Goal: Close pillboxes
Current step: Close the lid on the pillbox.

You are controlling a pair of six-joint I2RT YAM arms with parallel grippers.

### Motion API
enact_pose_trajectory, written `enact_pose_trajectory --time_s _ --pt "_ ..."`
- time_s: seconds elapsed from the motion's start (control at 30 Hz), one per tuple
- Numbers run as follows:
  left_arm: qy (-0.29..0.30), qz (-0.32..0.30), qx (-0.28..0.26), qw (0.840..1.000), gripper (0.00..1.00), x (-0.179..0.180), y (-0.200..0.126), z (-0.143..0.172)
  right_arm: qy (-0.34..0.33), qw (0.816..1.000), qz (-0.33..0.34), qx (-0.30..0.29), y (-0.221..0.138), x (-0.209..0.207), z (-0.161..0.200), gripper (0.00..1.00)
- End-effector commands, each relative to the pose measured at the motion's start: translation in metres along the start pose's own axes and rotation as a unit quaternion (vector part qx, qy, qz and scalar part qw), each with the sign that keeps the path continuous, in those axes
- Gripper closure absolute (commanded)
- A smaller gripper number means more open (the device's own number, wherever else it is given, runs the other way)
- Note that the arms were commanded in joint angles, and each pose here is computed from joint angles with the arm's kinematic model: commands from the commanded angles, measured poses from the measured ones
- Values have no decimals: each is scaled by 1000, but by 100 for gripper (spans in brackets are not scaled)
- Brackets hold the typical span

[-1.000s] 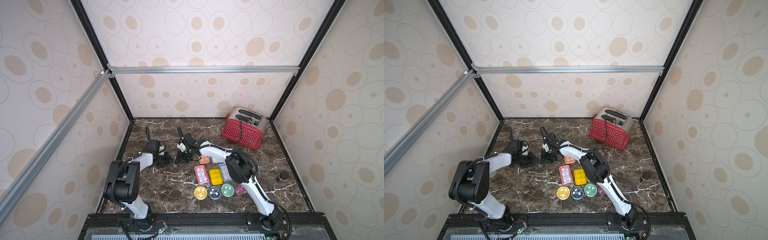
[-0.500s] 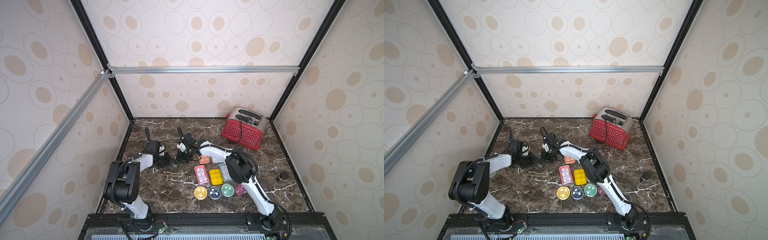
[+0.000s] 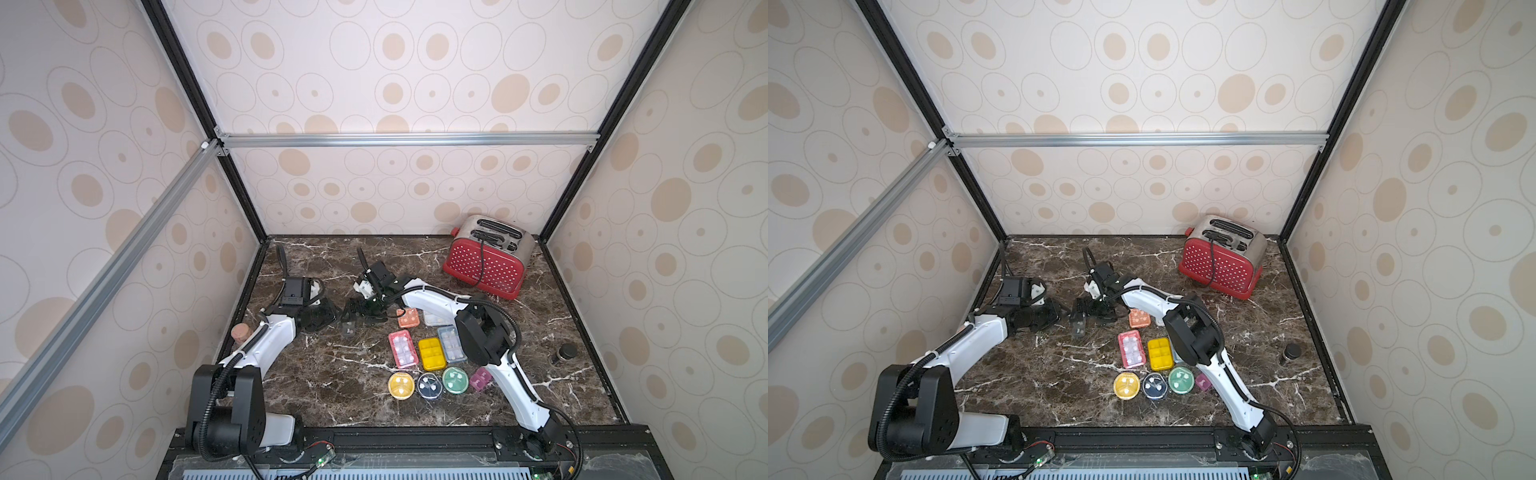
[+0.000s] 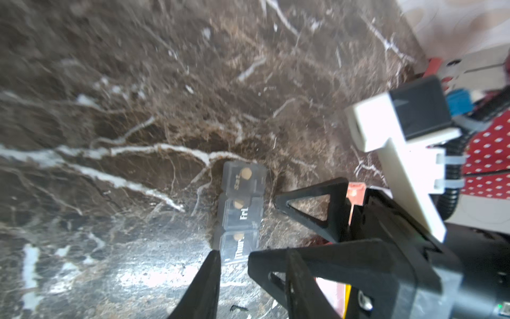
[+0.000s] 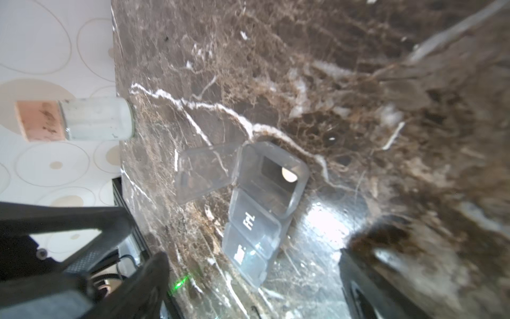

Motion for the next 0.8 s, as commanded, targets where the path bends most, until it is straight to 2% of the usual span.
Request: enact_pose_trajectory --time_s 0.0,0.2,0.43,0.77 --pt "-30 0 -31 999 62 6 -1 -19 -22 1000 3 -22 -19 15 -5 1" --pt "-116 58 -58 990 65 42 32 -41 -17 999 5 -28 -15 17 -14 1" --pt "-125 47 -43 990 67 54 52 -35 14 999 2 -36 -1 18 -27 6" --pt "-121 54 -5 991 67 58 70 -9 30 999 3 -21 16 11 -29 10"
Point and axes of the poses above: each gripper's point midway between its finger pads, its own y axis out along the fingers, its own x axis along the line the jaws close on, z = x × y, the point moved 7 cm from there along -y, back along the fingers, and after that the axes turned 11 degrees about y, right-handed, at the moved point
